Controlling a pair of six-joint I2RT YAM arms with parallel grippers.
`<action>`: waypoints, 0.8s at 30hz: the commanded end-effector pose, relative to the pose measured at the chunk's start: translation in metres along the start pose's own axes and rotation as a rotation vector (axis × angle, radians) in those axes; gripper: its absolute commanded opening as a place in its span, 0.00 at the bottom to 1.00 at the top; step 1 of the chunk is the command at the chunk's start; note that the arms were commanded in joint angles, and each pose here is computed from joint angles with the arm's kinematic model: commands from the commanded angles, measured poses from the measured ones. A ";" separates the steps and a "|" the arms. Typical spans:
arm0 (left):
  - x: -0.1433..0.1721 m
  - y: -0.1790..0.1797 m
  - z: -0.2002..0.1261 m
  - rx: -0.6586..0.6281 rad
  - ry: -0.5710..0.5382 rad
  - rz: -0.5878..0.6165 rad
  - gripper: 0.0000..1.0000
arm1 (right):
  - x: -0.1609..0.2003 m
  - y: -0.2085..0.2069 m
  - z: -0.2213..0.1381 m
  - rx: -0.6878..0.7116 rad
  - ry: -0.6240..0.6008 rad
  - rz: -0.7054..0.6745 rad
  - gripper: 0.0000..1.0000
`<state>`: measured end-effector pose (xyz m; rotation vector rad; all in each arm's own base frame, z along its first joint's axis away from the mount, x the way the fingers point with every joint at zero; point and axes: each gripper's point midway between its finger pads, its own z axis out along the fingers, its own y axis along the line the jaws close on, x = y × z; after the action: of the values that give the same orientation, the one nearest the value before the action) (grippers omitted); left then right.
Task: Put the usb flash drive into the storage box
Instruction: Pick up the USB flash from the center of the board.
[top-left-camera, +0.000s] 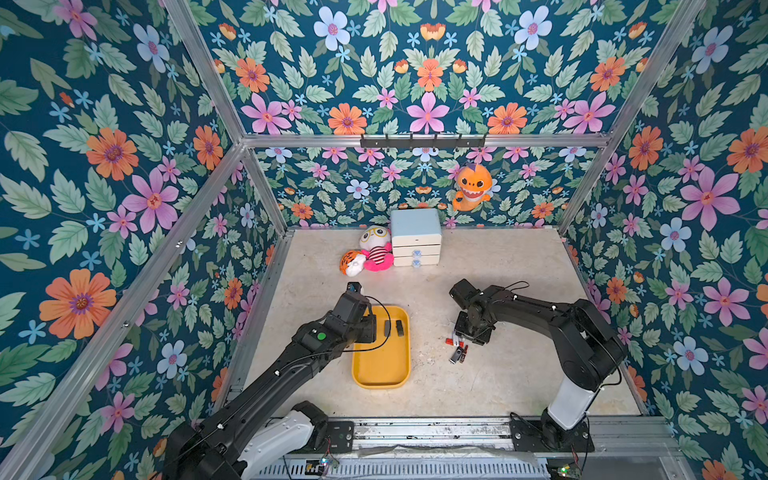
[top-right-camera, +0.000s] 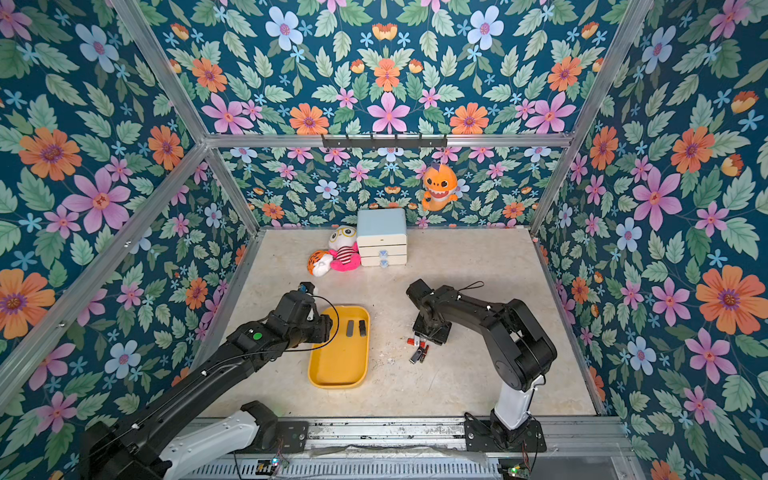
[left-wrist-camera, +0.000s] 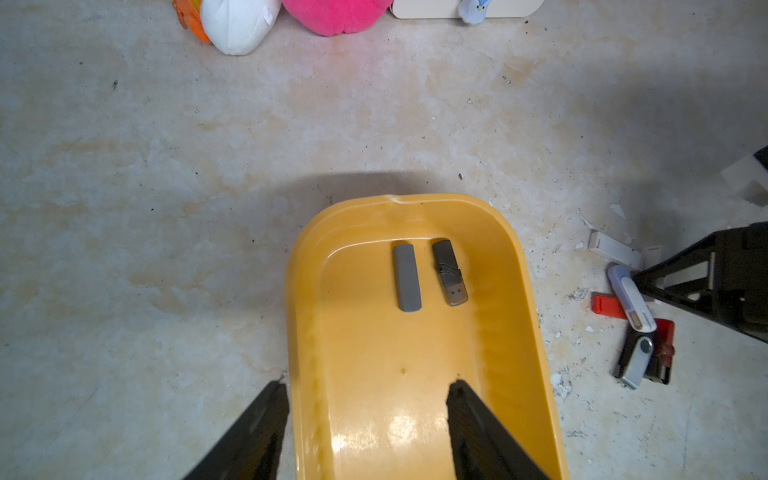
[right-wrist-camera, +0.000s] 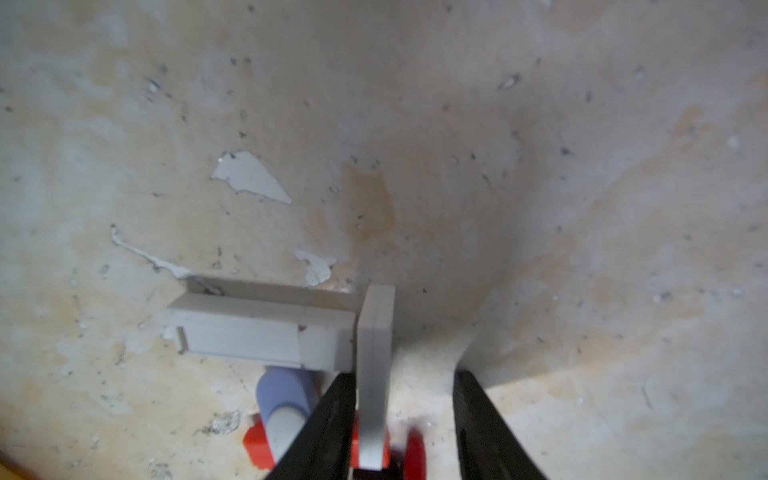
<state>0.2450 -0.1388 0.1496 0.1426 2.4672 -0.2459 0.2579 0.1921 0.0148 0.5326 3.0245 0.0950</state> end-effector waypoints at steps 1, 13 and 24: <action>-0.003 0.001 0.002 -0.014 -0.007 0.002 0.66 | 0.004 -0.020 0.001 0.088 0.010 -0.028 0.41; -0.002 0.002 0.004 -0.021 0.001 0.003 0.66 | -0.005 -0.003 -0.014 -0.037 -0.040 -0.113 0.13; -0.006 0.008 0.000 -0.055 -0.022 -0.014 0.67 | -0.004 0.024 -0.081 -0.261 -0.128 -0.177 0.02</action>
<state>0.2469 -0.1360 0.1465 0.1368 2.4751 -0.2124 0.2673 0.1909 0.0801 0.2759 2.8806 0.2659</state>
